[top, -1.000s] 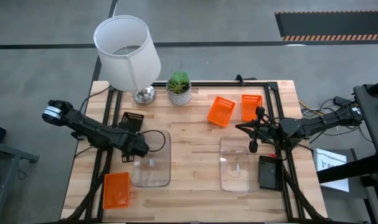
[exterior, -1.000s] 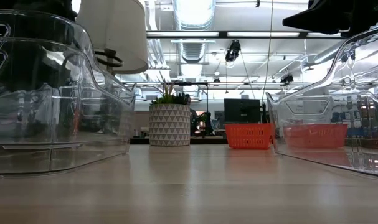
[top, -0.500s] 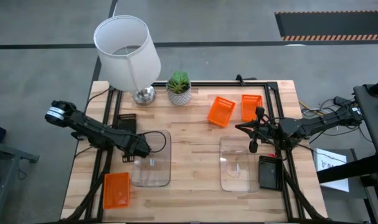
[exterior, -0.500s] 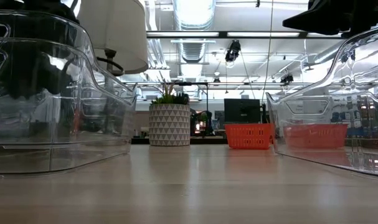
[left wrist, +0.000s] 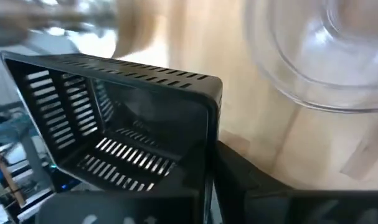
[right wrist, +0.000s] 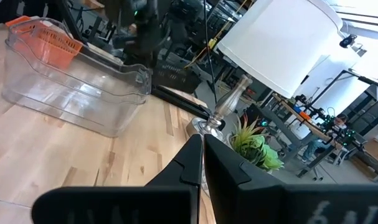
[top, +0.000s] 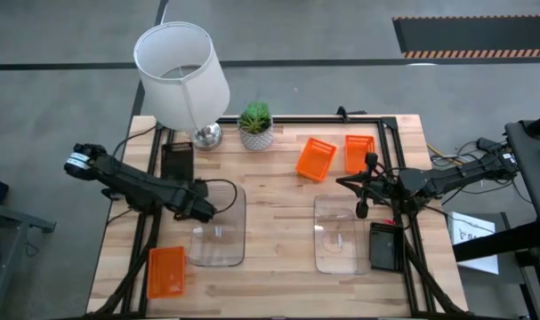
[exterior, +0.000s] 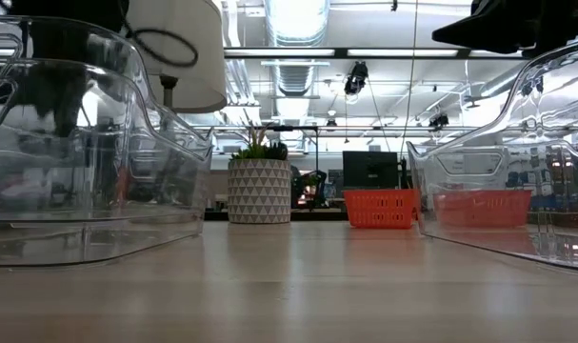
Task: Stack baskets by color
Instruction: Stack the left black bin on the right stacked black bins
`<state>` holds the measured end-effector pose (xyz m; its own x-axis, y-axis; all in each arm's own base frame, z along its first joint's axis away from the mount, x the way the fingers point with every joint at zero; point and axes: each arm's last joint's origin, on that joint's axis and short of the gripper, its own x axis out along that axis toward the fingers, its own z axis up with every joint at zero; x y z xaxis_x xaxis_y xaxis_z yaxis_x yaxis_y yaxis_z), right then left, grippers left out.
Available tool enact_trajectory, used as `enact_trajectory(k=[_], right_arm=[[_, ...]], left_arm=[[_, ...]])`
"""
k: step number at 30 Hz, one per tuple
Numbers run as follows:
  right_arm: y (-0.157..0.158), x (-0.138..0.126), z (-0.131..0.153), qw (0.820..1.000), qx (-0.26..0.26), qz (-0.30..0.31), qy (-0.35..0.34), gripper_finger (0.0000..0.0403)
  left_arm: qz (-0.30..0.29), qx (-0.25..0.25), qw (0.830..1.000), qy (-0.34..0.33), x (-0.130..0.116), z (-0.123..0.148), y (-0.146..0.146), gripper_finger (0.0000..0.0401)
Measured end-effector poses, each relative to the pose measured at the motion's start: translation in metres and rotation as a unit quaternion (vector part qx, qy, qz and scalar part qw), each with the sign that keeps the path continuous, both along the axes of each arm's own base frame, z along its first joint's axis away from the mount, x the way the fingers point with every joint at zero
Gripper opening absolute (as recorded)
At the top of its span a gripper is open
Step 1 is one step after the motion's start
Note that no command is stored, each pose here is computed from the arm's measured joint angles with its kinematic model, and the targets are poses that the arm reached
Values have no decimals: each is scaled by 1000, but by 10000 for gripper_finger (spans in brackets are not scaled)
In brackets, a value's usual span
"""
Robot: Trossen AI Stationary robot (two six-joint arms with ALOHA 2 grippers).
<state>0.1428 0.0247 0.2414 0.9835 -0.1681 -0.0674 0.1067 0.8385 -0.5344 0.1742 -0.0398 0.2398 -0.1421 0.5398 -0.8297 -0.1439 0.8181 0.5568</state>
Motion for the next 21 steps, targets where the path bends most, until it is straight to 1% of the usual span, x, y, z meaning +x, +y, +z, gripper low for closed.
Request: enact_trajectory(k=[2,7,10,13,16,21], right_arm=[[0,0,0,1000,1,0,-1,9],[0,0,0,1000,14,-1,-3,9],[0,0,0,1000,15,-1,-3,9],[0,0,0,1000,15,0,-4,9],[0,0,0,1000,19,-1,-6,9],[0,0,1,999,37,-1,-9,9]], left_arm=[[-6,9,1000,-17,4,14,-1,1],[-28,9,997,-78,17,45,-4,1],[-42,16,993,-105,24,60,-6,1],[-78,20,990,-113,32,73,-11,0],[-123,13,985,-122,45,79,-18,0],[-215,5,962,-170,77,81,-32,0]])
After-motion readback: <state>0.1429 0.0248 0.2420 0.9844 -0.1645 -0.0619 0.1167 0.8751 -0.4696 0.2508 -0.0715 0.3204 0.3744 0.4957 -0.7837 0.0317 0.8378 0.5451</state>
